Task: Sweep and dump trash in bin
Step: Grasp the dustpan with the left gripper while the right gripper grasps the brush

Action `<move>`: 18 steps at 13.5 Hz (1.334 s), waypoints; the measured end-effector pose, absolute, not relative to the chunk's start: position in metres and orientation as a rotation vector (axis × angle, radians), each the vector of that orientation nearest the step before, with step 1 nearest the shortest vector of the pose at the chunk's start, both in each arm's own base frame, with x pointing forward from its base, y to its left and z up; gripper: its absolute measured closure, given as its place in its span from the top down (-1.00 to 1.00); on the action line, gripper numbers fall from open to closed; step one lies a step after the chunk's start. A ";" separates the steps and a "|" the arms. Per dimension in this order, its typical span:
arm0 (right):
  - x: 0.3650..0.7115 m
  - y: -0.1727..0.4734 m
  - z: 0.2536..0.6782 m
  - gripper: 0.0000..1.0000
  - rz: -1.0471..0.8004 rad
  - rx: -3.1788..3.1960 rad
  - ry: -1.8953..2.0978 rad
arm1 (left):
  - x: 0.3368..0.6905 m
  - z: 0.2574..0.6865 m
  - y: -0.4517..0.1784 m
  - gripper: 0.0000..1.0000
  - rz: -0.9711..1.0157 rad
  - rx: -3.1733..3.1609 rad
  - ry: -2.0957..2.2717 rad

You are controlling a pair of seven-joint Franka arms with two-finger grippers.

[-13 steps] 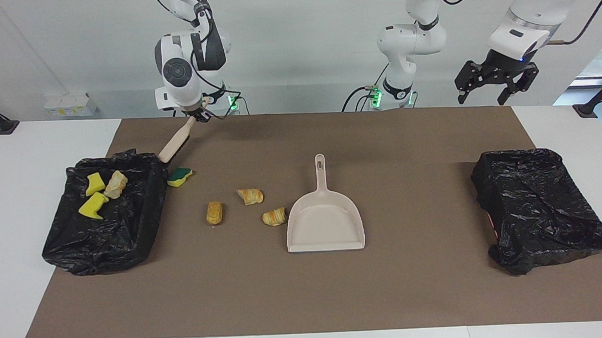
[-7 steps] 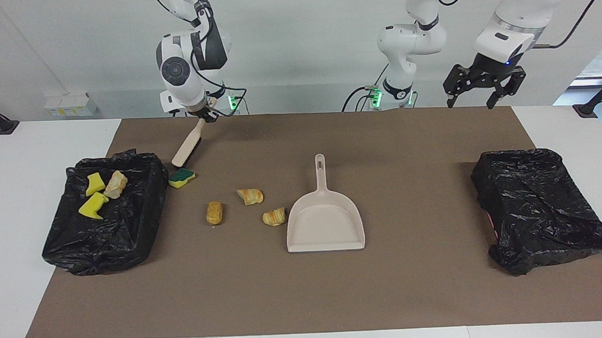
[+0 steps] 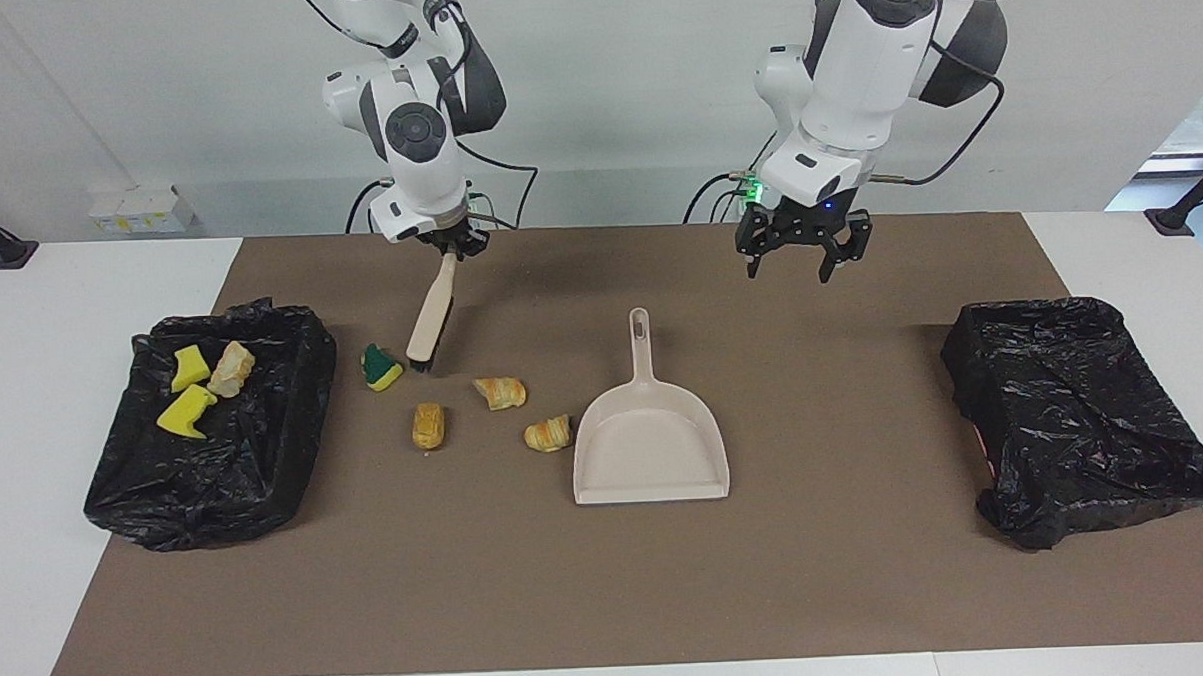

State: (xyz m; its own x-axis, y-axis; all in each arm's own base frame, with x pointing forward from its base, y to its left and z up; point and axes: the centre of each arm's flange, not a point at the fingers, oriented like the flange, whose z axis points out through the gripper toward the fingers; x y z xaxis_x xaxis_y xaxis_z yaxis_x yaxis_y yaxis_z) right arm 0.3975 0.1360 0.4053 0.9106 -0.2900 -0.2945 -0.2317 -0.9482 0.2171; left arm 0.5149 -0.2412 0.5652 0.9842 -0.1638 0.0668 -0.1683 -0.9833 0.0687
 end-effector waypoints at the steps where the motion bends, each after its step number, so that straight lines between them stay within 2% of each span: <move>1: 0.401 0.130 0.411 -0.48 -0.482 2.860 -0.388 | 0.512 0.558 -0.250 1.00 0.091 3.048 -0.268; 4: 0.407 0.094 0.414 -0.48 -0.501 2.793 -0.432 | 0.505 0.522 -0.298 1.00 0.125 3.025 -0.216; 7: 0.410 0.035 0.403 -0.48 -0.576 2.831 -0.414 | 0.497 0.458 -0.360 1.00 0.096 3.019 -0.188; 9: 0.406 0.011 0.390 -0.48 -0.561 2.873 -0.396 | 0.496 0.428 -0.376 1.00 0.075 3.023 -0.190; 13: 0.398 0.017 0.360 -0.48 -0.484 2.908 -0.351 | 0.484 0.406 -0.386 1.00 0.058 3.027 -0.224; 18: 0.421 0.070 0.351 -0.48 -0.336 2.975 -0.198 | 0.479 0.385 -0.387 1.00 0.069 3.023 -0.229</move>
